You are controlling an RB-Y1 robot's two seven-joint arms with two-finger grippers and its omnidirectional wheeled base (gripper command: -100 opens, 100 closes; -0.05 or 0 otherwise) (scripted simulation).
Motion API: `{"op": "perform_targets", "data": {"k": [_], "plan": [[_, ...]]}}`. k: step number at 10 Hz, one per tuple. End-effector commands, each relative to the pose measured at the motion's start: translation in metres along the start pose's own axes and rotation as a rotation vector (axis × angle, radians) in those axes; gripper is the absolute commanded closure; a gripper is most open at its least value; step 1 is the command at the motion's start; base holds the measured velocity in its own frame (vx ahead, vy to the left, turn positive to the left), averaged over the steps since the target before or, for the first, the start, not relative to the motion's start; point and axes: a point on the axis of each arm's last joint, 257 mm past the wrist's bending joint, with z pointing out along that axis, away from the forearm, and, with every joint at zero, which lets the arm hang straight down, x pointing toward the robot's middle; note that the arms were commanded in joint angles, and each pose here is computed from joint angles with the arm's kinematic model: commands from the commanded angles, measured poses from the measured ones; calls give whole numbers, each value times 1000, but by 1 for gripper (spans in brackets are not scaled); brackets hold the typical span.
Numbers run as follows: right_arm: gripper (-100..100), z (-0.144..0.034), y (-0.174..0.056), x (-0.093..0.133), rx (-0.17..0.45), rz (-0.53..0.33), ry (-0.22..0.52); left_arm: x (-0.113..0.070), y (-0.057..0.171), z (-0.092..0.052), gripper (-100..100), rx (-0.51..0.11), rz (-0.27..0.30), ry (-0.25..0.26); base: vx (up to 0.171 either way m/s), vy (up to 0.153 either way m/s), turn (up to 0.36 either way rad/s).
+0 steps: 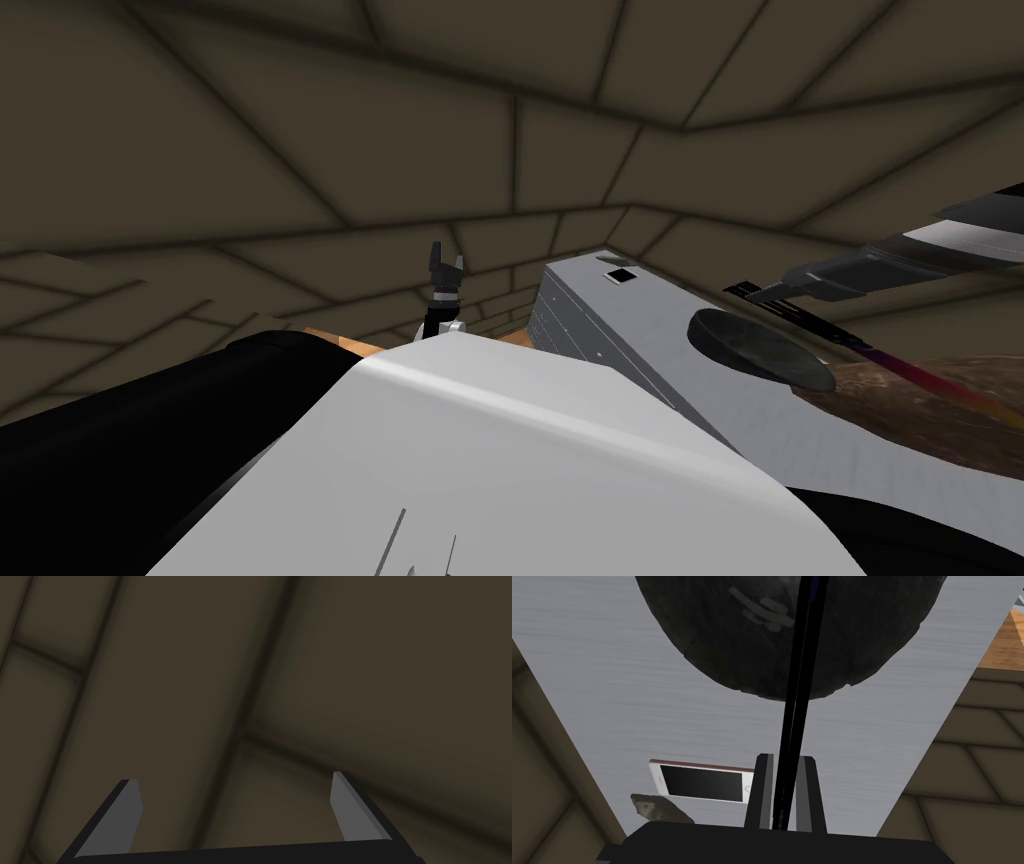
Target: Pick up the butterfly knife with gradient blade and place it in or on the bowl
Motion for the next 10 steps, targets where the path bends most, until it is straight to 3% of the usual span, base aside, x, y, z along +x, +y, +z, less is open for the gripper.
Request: {"op": "perform_targets", "data": {"k": [1, 5, 6, 7, 10], "plan": [[-100, 0, 0, 0, 0, 0, 0, 0, 0, 0, 0, 0, 0, 0, 0, 0, 0], [-100, 0, 0, 0, 0, 0, 0, 0, 0, 0, 0, 0, 0, 0, 0, 0, 0], [0, 0, 0, 0, 0, 0, 0, 0, 0, 0, 0, 0, 0, 0, 0, 0, 0], [-100, -11, -1, -4, 7, 48, 3, 0, 0, 0, 0, 0, 0, 0, -73, -64, 318], [-100, -28, 0, -10, 17, 117, 5, 0, 0, 0, 0, 0, 0, 0, -174, -122, 274]]}}
